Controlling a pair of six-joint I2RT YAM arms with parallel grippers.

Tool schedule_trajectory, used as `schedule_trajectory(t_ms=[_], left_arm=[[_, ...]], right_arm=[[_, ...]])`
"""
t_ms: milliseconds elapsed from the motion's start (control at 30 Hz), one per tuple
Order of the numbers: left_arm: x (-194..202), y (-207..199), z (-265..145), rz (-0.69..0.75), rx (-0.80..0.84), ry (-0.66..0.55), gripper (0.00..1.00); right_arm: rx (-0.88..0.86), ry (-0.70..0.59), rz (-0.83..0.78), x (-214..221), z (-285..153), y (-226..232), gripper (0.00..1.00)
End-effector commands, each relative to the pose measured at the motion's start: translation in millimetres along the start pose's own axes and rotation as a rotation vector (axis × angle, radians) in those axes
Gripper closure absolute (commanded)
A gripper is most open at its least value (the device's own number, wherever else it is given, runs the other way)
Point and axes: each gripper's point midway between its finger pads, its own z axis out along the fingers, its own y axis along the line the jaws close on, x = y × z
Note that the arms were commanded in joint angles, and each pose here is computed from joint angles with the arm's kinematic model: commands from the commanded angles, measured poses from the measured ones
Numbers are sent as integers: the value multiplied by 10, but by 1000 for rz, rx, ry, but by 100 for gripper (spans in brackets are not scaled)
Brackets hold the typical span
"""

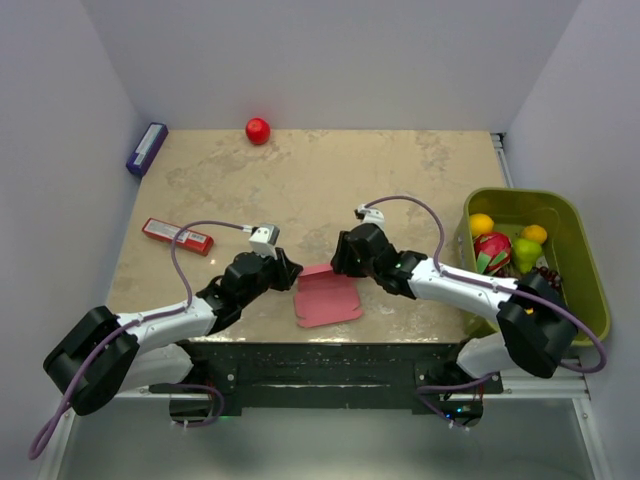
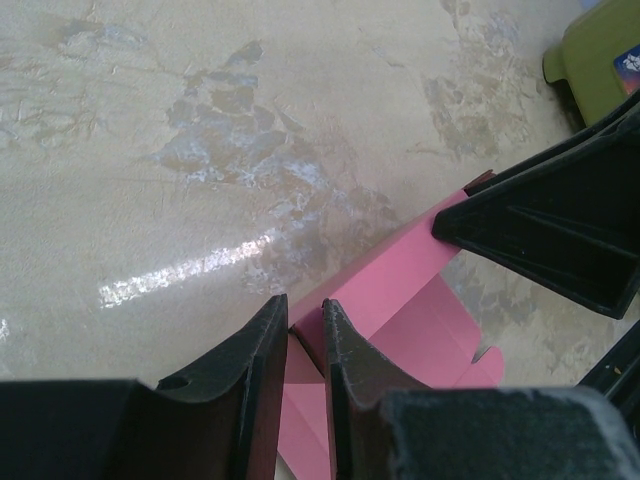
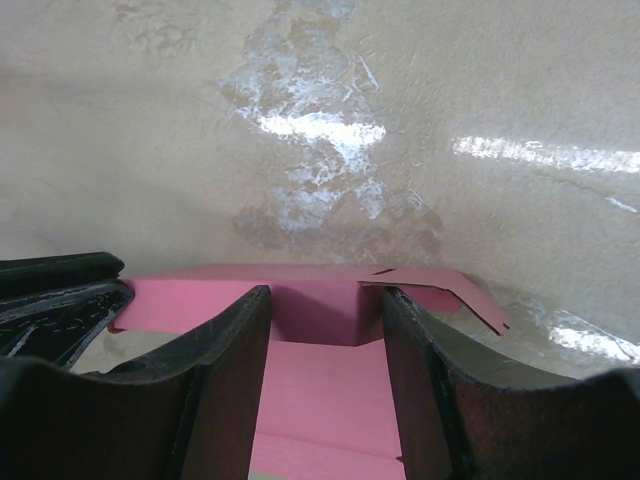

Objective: Fold the paper box

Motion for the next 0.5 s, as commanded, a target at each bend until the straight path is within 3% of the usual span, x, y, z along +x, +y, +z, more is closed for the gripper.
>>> schedule_trajectory(t_ms=[0, 467], left_arm=[[302, 187, -53, 42, -71, 113, 76], [295, 176, -52, 42, -68, 110, 76]], right_arm=[[-128, 45, 99, 117, -24, 164, 48], [-281, -3, 415, 110, -56, 145, 60]])
